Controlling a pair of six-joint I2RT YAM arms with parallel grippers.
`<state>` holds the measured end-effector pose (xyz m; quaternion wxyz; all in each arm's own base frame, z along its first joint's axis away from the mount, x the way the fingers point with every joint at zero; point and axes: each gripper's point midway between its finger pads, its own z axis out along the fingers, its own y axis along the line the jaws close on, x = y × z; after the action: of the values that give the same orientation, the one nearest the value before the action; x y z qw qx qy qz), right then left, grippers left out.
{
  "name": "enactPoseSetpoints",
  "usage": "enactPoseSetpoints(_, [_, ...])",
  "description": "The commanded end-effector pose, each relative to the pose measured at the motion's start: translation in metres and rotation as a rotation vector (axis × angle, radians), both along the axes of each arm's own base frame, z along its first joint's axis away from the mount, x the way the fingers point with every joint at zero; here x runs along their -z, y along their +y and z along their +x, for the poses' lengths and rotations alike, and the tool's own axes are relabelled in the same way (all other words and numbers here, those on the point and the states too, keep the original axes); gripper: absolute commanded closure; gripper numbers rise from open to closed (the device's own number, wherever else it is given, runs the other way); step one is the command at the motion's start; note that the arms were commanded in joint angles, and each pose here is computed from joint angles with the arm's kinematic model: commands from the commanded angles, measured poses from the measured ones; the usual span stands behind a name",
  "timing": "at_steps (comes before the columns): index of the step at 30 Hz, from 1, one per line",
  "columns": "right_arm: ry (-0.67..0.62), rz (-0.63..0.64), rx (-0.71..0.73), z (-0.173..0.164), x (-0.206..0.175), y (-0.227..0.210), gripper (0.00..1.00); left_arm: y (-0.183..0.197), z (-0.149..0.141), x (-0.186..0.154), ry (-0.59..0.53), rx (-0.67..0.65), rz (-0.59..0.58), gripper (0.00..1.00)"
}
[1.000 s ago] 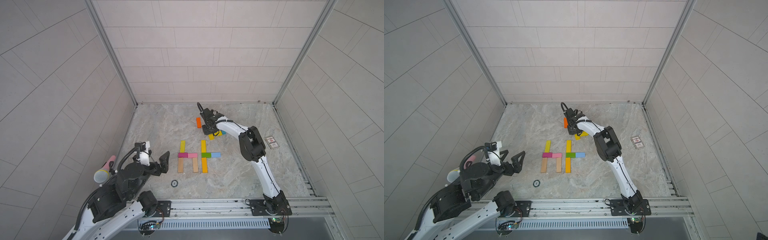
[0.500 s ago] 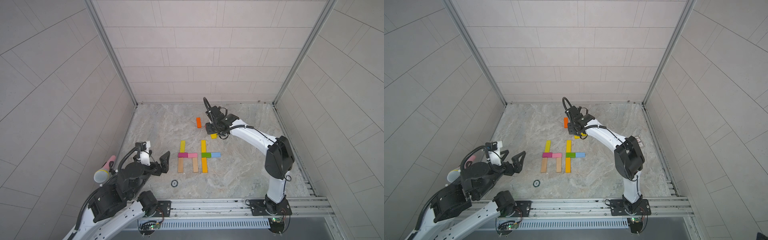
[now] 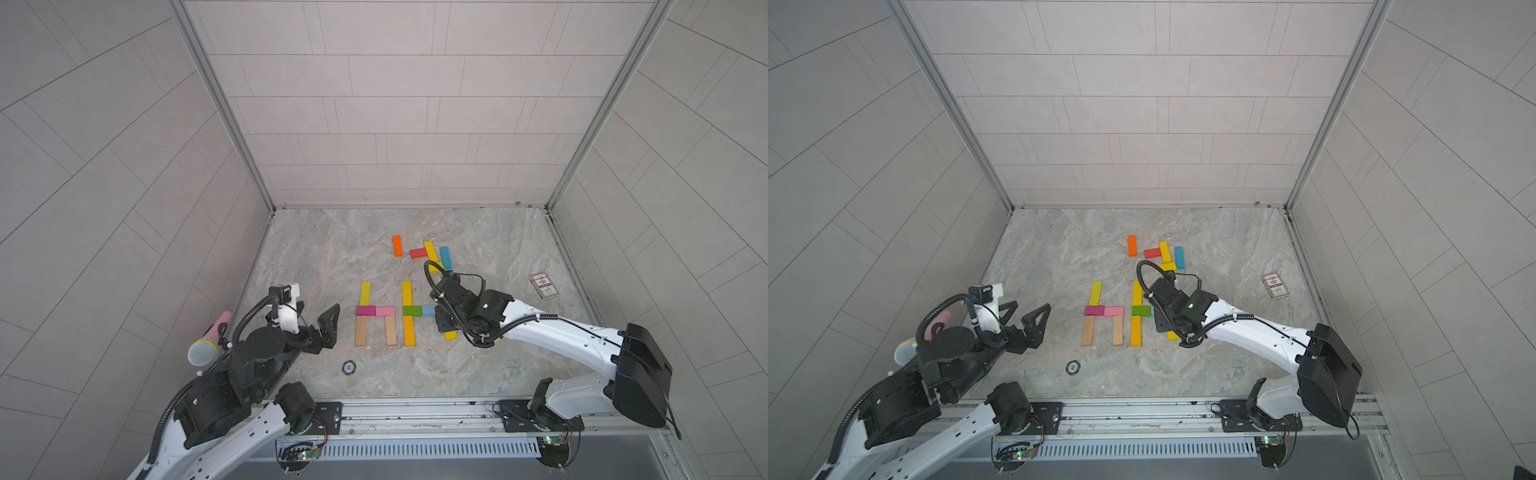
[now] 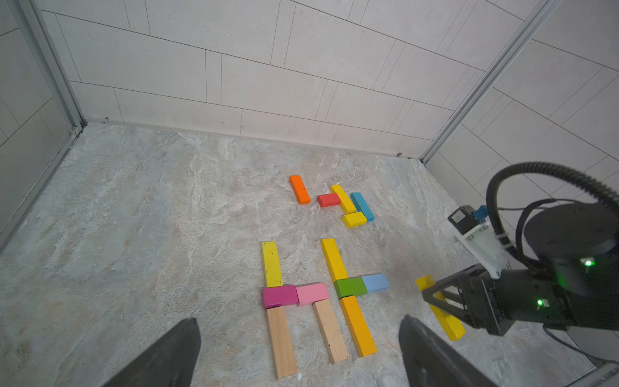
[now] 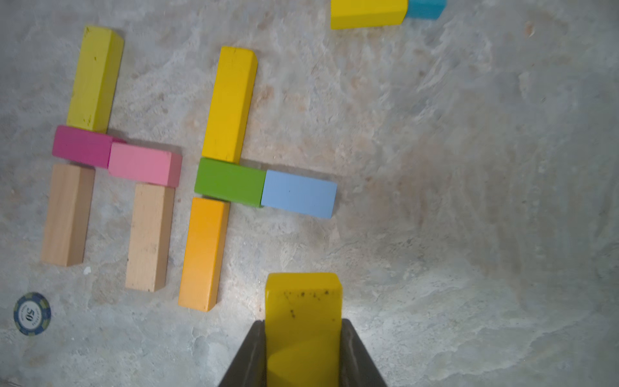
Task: Assemble the letter h with building blocks
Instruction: Assemble the building block at the center of the board.
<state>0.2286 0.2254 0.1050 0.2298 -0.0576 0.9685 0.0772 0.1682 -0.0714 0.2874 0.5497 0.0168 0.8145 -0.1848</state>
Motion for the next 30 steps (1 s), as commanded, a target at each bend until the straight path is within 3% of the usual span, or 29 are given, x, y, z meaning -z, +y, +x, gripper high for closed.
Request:
enactPoseSetpoints(1, [0.025,-0.002,0.092,-0.005,0.024,-0.004,0.75,0.002,0.001,-0.002,-0.02,-0.008,0.004,0.0])
enactPoseSetpoints(13, [0.052,-0.041,0.105,-0.004,0.06,0.011,0.75,0.003,0.001,-0.001,-0.019,-0.012,0.008,0.0])
enactPoseSetpoints(30, [0.069,-0.046,0.181,0.014,0.072,0.007,0.76,0.002,0.002,0.0,-0.015,-0.011,0.013,0.0])
